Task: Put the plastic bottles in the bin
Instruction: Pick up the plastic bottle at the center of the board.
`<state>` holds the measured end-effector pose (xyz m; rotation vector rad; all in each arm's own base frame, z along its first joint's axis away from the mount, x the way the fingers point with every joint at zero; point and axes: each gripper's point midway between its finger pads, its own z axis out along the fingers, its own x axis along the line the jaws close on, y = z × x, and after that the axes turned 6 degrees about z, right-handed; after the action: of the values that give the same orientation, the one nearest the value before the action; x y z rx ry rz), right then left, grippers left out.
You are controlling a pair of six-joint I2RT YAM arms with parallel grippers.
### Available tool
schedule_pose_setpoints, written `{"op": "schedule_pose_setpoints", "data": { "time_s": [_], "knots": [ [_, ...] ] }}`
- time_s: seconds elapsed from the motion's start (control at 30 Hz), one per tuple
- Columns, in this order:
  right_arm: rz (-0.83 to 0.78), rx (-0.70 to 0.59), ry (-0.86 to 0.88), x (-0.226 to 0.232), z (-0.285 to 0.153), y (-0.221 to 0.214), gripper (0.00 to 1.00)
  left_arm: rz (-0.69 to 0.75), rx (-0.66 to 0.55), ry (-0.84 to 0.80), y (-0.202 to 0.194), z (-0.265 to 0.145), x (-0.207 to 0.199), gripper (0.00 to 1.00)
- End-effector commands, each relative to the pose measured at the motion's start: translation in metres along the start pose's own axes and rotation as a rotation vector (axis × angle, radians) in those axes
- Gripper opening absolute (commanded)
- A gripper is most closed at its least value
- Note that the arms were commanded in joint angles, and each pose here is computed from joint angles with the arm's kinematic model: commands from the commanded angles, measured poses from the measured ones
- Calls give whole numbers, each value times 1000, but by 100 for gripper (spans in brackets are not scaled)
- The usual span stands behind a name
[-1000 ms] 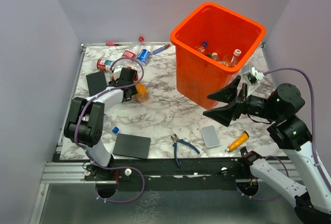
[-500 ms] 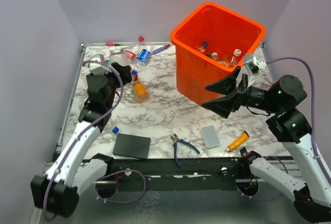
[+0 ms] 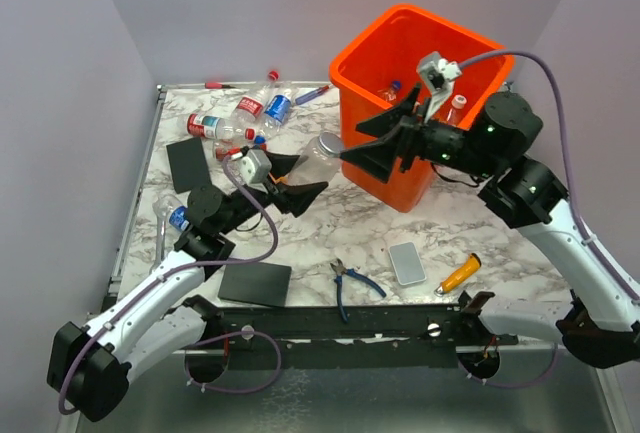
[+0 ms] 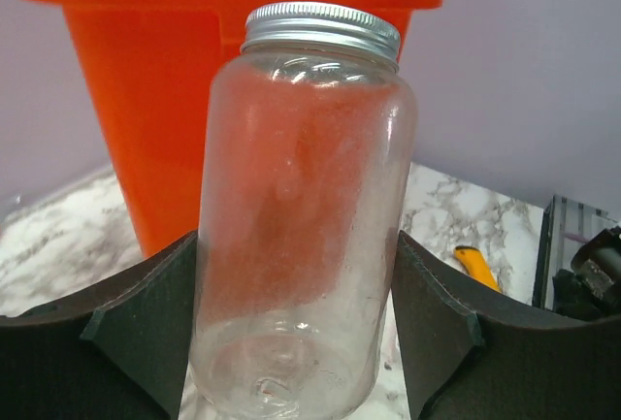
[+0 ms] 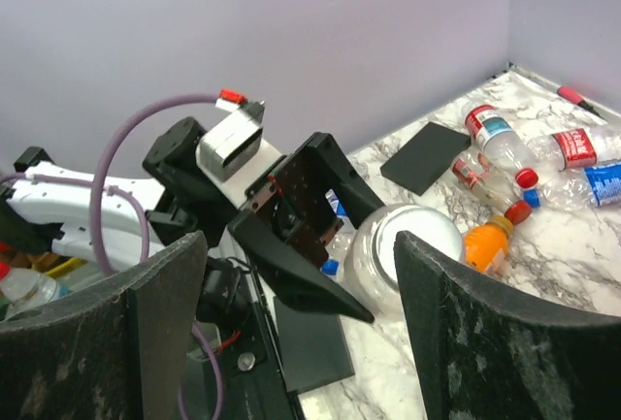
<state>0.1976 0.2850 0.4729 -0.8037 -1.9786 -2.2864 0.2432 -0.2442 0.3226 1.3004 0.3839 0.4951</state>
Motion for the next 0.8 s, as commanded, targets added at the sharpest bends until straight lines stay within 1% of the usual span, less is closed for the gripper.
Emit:
{"op": "schedule_pose_setpoints", "data": {
  "time_s": [0.0, 0.07, 0.13, 0.37, 0.6, 0.7, 0.77],
  "knots": [
    [-32, 6, -230, -25, 23, -8, 82, 125, -161, -73, 23, -7, -18, 19],
    [-4, -1, -266, -34, 29, -13, 82, 125, -207, -50, 27, -15, -19, 17],
    [15, -6, -272, -36, 35, -18, 83, 132, -227, -39, 28, -19, -21, 16],
    [27, 42, -295, -34, 62, -37, 83, 139, -257, -41, 34, -25, -30, 15],
    [49, 89, -278, -29, 73, -56, 86, 139, -277, -8, 39, -29, -27, 13],
    [57, 101, -270, -28, 74, -62, 85, 134, -276, 3, 38, -29, -25, 12],
    [63, 104, -267, -27, 74, -65, 81, 129, -274, 6, 37, -29, -25, 12]
  ]
}}
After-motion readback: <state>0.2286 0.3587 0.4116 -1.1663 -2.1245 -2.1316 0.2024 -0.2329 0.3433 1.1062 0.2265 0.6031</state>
